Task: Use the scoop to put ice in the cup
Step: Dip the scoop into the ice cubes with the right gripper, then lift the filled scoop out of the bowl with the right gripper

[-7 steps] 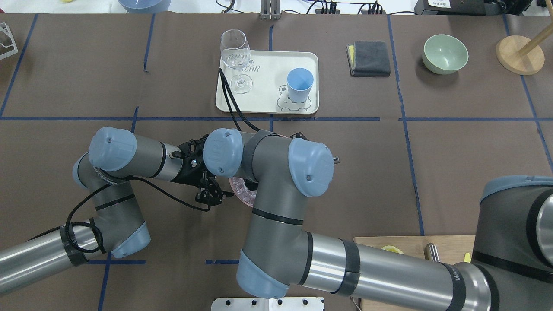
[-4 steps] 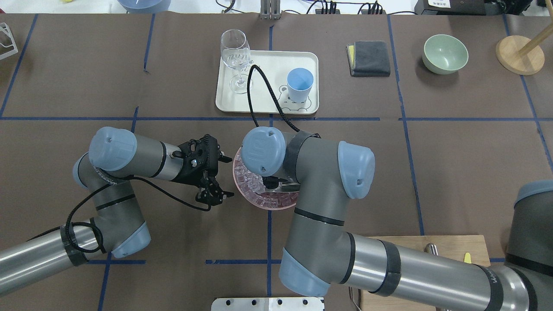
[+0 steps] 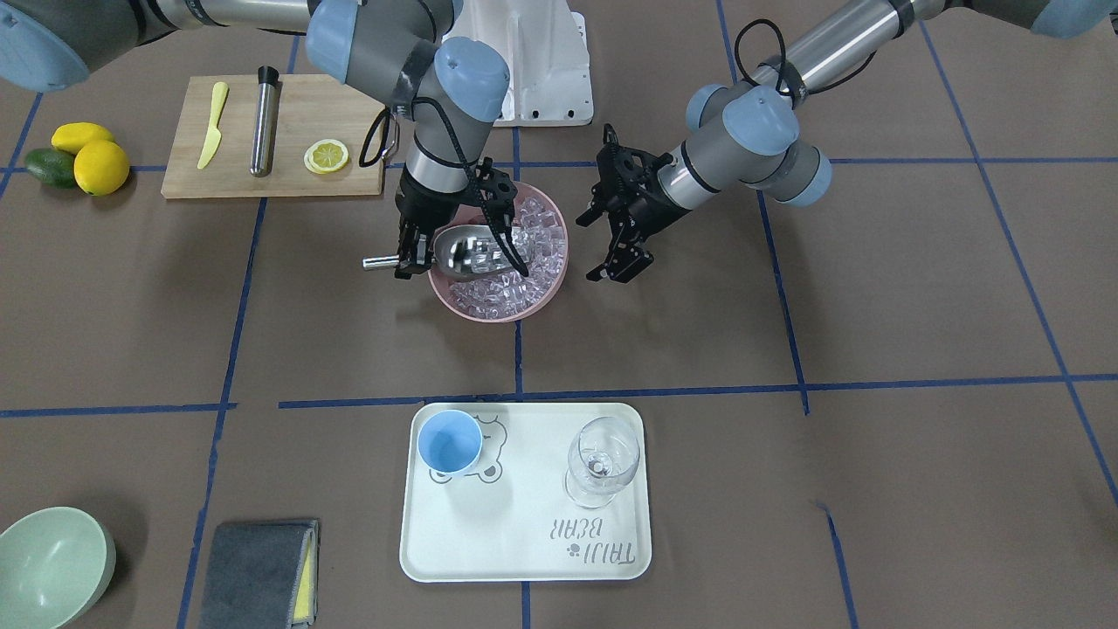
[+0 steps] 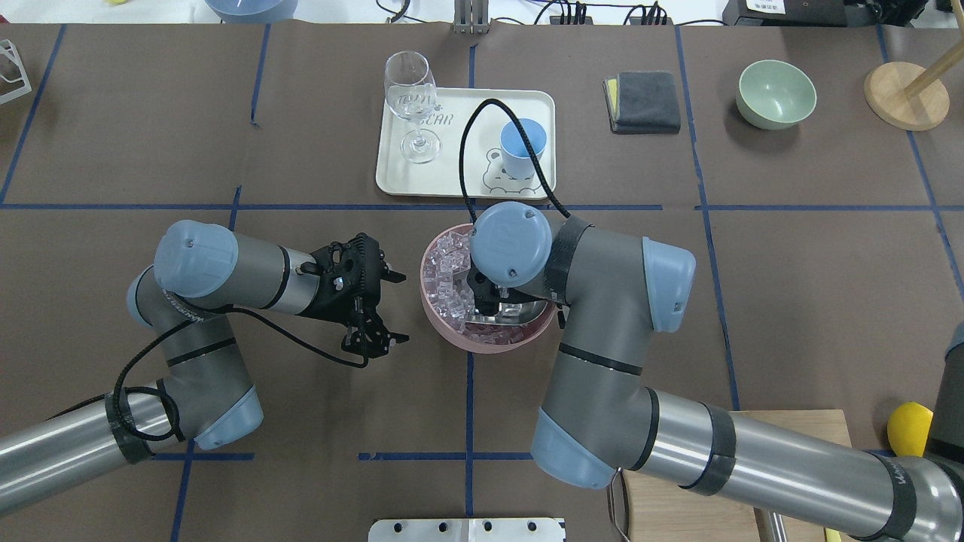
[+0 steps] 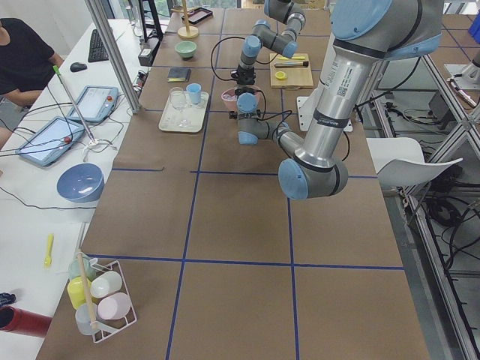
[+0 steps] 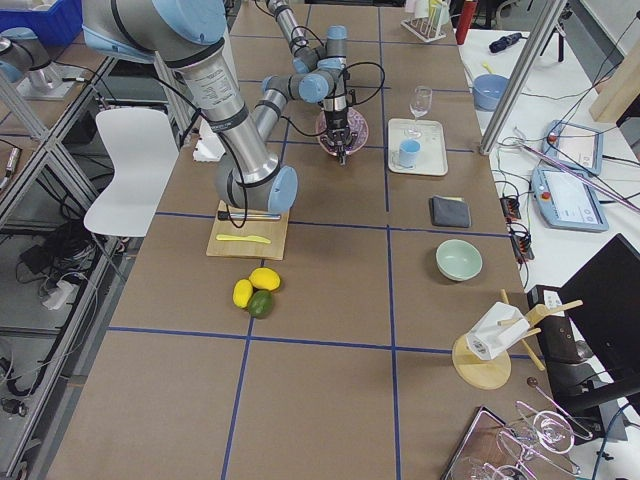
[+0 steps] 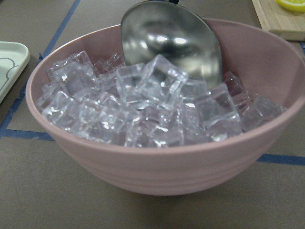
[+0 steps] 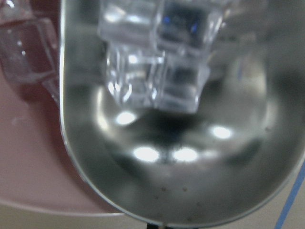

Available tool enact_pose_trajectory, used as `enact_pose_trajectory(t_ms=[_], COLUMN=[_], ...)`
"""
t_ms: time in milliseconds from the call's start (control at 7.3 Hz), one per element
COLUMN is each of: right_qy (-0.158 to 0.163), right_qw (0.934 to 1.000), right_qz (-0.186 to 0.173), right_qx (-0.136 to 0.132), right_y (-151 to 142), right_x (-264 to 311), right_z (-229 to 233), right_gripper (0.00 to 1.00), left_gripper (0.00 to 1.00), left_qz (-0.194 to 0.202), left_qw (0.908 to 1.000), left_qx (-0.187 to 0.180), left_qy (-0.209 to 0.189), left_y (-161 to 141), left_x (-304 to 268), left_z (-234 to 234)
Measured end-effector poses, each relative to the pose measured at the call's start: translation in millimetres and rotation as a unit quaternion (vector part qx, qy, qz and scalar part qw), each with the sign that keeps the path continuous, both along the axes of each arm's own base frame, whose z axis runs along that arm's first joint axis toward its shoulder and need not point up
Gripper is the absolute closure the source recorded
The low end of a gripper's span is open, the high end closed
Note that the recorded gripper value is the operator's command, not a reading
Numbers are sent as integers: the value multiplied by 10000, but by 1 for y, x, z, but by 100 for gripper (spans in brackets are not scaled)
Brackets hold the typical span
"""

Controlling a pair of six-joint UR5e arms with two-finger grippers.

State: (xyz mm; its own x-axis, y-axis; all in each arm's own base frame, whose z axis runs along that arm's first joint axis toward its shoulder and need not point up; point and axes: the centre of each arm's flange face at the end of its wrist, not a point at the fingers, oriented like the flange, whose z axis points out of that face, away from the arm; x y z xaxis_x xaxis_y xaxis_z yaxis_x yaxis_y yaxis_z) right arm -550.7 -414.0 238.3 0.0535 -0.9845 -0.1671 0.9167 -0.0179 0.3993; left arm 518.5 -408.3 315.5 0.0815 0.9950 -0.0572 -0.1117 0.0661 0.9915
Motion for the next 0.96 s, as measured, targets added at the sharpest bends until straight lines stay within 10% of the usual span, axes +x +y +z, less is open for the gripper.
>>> enact_pose_trajectory(t_ms=[959], right_qy=[-988], right_qw=[9949], right_qz=[18], right_qx=[-205], right_y=[-23], right_x=[34], right_z=[3], right_gripper=[100], left_gripper=[1], left_qz=[-12], left_qw=[10000], left_qx=[4], left_qy=[24], left_y=[0], left_x=[-2], left_z=[-2])
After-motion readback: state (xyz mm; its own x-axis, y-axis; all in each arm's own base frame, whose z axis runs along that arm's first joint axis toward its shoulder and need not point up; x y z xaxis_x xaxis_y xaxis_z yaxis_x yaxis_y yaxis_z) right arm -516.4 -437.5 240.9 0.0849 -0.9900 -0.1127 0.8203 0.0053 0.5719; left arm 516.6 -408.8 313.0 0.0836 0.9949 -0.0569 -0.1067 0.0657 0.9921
